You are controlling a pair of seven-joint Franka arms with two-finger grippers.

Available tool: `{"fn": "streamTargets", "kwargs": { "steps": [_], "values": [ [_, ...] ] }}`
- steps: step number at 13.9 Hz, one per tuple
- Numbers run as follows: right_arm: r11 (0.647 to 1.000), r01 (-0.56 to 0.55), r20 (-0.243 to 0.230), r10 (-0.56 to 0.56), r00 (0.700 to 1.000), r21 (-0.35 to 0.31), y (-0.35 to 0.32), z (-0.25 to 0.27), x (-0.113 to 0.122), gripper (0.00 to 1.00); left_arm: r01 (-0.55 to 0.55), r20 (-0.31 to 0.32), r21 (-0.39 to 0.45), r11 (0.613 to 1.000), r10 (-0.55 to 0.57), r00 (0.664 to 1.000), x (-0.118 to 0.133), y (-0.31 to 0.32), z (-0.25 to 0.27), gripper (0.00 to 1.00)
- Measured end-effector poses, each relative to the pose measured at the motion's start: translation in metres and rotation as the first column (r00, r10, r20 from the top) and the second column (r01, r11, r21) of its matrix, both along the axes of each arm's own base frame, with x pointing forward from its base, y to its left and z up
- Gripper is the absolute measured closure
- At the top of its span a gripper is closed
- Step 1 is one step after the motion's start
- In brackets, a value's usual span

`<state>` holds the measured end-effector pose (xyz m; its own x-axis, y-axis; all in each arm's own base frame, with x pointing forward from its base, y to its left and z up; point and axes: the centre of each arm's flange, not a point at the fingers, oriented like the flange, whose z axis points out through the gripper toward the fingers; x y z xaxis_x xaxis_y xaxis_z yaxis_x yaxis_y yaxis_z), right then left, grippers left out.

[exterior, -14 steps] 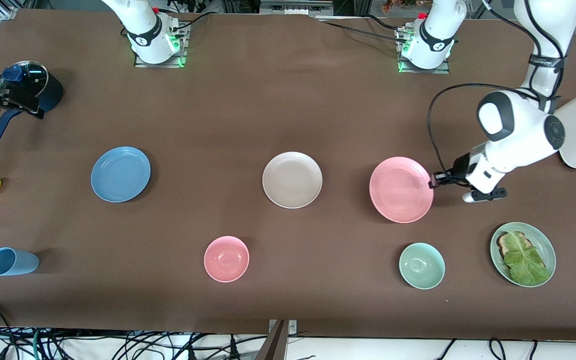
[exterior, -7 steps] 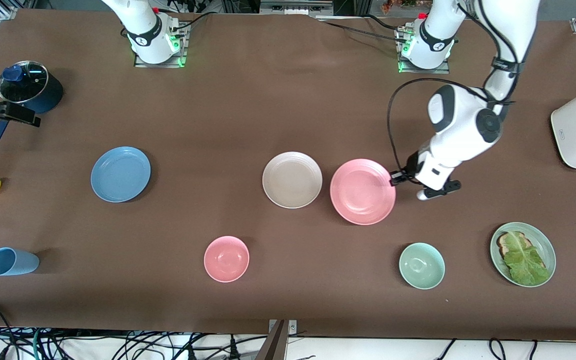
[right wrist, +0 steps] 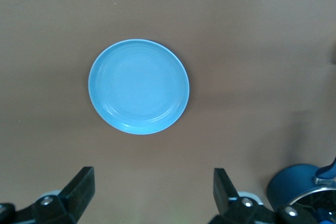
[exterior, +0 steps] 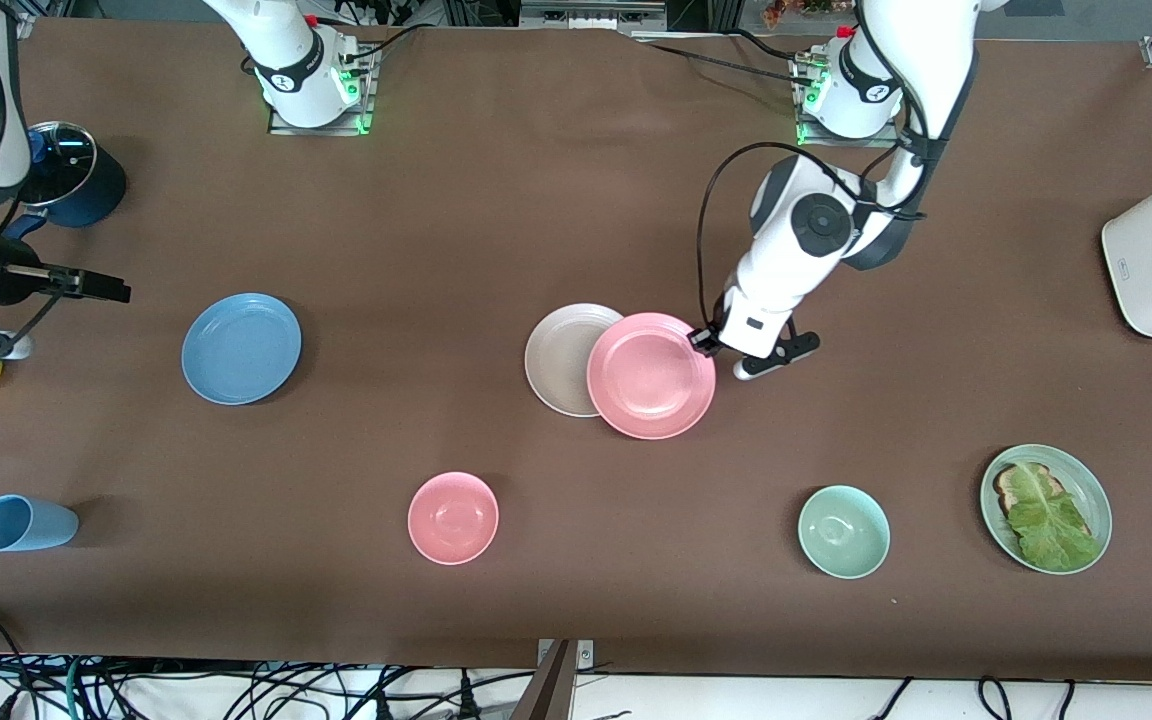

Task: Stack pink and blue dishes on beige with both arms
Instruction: 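Carry the pink plate onto the beige plate with the left gripper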

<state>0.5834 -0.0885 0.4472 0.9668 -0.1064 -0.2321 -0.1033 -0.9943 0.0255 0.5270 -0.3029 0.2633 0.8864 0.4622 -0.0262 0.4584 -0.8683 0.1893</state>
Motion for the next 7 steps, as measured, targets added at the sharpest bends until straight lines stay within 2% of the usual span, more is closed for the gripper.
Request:
{"fn": "streamTargets", "kwargs": {
  "steps": [4,7],
  "values": [
    [1.000,0.006,0.024,-0.006,1.000,-0.004,-0.013,-0.025,-0.004,0.00,-0.042,-0.005,-0.009,0.999,0.042,0.999,-0.011,-0.033,0.002,0.96],
    [1.000,-0.005,0.056,0.005,0.998,-0.008,-0.021,-0.069,-0.014,0.00,-0.053,-0.010,0.032,0.998,0.054,0.998,-0.022,-0.053,-0.011,0.96]
  ]
}}
